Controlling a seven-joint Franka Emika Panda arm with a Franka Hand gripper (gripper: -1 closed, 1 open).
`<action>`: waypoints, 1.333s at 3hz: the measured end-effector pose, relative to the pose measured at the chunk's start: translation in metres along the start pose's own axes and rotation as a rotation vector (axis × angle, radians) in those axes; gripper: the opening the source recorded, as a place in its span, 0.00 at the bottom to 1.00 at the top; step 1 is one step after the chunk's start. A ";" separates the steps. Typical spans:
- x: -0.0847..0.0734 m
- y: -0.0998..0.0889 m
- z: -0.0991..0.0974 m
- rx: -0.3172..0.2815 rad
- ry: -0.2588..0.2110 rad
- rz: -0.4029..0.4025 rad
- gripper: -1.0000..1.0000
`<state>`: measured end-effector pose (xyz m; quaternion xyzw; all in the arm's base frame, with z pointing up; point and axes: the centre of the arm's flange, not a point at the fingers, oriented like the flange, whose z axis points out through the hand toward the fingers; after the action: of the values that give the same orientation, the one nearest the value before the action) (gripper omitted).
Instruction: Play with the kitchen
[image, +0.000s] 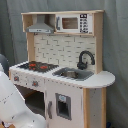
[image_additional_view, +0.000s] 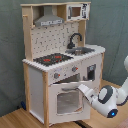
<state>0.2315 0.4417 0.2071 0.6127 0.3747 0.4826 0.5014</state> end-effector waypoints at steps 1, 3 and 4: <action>-0.006 -0.003 0.022 0.025 -0.036 0.079 1.00; -0.006 -0.003 0.027 0.039 -0.044 0.122 0.00; -0.006 -0.002 0.038 0.049 -0.054 0.172 0.00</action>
<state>0.2668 0.4267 0.2031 0.6675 0.3188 0.4976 0.4529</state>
